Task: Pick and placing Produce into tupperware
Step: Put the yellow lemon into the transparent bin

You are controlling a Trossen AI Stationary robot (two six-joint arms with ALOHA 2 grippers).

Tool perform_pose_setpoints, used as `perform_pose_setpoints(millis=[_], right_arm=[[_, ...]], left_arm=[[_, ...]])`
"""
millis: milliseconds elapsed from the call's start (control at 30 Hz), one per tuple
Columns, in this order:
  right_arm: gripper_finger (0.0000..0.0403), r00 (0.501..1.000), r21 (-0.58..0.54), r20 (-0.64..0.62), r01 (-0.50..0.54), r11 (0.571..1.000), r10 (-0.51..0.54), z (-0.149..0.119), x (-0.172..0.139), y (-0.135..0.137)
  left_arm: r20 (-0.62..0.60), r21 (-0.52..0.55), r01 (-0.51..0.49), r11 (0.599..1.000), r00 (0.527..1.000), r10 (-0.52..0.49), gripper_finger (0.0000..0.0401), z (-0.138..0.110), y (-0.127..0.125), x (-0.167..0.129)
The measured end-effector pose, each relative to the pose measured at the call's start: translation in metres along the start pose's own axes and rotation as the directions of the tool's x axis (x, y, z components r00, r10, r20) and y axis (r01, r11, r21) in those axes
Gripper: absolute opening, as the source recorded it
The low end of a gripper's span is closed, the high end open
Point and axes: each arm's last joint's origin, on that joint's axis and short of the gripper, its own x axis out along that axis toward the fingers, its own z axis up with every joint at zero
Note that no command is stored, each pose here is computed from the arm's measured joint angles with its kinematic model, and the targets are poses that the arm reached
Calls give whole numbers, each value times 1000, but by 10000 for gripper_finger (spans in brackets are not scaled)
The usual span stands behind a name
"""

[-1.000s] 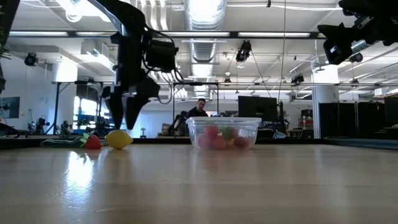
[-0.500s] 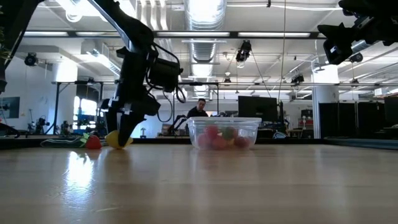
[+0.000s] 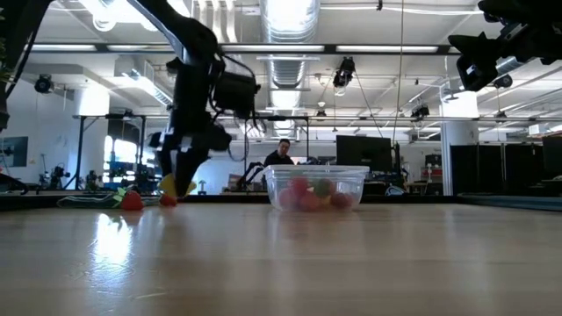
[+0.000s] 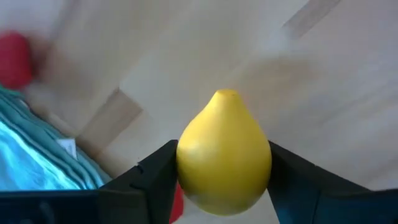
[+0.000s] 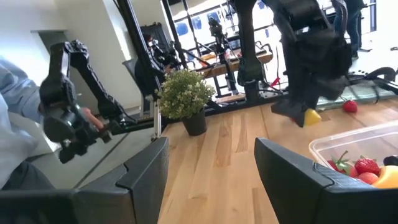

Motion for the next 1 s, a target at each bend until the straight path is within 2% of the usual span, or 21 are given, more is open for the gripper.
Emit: perform_pose_setpoints(millis=[100,167,233,333,400,433,467,600,767,867,1000], right_arm=[[228,1000,0,0,0,1000,0,0,0,0],[228,1000,0,0,0,1000,0,0,0,0],[228,1000,0,0,0,1000,0,0,0,0],[228,1000,0,0,0,1000,0,0,0,0],[228,1000,0,-1,0,1000,0,0,0,0],[228,1000,1,-3,1,1000,-1,0,0,0],[228,1000,1,-4,1,1000,-1,0,0,0],[228,1000,1,-5,2,1000,-2,0,0,0],[228,1000,1,-4,1,1000,-1,0,0,0],[228,1000,1,-4,2,1000,-2,0,0,0],[228,1000,1,-4,1,1000,-1,0,0,0]], left_arm=[[119,3,56,998,991,-56,211,4,-2,-32],[276,40,120,992,953,-126,226,12,-7,-58],[453,92,187,978,867,-208,228,20,-11,-85],[675,219,225,949,668,-314,212,35,-20,-119],[737,252,232,939,583,-342,194,43,-24,-130],[745,261,244,934,565,-355,184,48,-26,-133],[737,266,247,932,571,-362,173,52,-29,-133],[641,241,200,950,702,-310,136,57,-32,-118],[529,311,49,949,821,-216,119,45,-29,-106],[425,381,-59,923,898,-118,128,28,-23,-99],[380,502,-111,858,919,-103,158,20,-24,-92]])
